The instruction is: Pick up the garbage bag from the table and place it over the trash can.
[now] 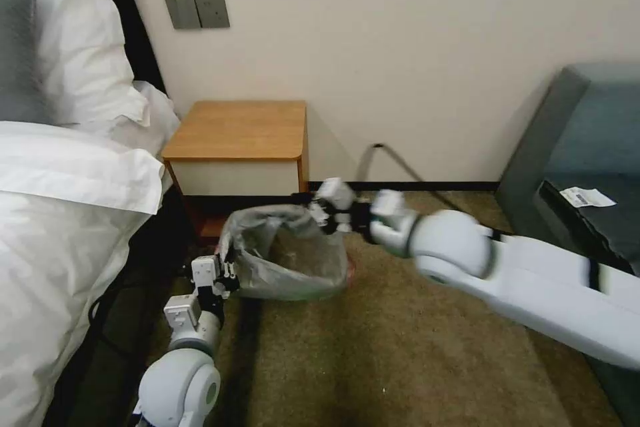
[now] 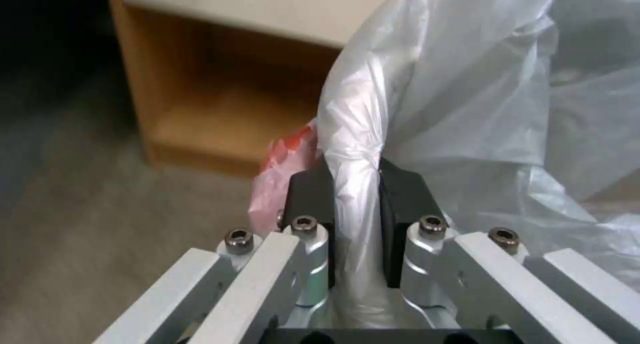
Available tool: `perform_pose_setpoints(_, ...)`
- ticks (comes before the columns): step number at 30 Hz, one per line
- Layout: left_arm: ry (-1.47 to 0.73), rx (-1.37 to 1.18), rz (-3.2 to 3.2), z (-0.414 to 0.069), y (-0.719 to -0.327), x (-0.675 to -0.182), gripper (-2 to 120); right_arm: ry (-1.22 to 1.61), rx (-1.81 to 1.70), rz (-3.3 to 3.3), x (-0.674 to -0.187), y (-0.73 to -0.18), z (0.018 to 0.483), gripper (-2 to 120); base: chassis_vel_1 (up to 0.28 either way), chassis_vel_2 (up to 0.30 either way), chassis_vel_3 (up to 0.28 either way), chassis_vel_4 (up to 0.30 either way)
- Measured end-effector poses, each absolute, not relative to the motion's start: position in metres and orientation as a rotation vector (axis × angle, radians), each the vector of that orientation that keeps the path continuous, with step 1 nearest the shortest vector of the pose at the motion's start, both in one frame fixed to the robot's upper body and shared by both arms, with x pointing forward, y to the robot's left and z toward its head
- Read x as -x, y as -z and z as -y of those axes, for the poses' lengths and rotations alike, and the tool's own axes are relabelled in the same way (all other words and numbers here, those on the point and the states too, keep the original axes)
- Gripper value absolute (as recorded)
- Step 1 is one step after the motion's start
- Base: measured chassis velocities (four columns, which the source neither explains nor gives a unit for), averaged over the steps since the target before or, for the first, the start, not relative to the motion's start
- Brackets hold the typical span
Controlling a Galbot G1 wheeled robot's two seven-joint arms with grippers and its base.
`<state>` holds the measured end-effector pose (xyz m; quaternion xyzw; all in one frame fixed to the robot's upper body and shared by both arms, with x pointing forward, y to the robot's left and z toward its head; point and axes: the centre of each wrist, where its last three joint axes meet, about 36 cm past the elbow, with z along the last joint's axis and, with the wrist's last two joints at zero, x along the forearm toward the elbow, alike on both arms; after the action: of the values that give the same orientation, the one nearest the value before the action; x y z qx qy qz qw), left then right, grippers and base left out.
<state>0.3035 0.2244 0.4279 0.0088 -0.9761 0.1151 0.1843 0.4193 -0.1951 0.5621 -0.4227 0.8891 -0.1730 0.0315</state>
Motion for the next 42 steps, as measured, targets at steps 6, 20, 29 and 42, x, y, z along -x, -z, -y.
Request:
perform_pose_setpoints(6, -0.494, 0.025, 2.659, -0.224, -0.424, -0.309, 11, 0.389, 1.086, -2.744, -0.413, -0.583, 0.218, 8, 0.0, 0.0, 0.0, 0.0)
perform_pose_setpoints(20, -0.562, 0.027, 2.533, -0.228, -0.393, -0.314, 11, -0.04, 0.773, -2.904, -0.411, -0.521, 0.231, 61, 0.0, 0.0, 0.0, 0.0)
perform_pose_setpoints(29, -0.558, 0.052, 2.533, -0.227, -0.38, -0.317, 11, -0.13, 0.739, -2.919, -0.399, -0.493, 0.225, 89, 0.0, 0.0, 0.0, 0.0)
perform_pose_setpoints(42, -0.526, 0.076, 2.571, -0.232, -0.375, -0.313, 51, -0.222, 0.524, -3.014, -0.378, -0.429, 0.192, 100, 0.0, 0.0, 0.0, 0.0)
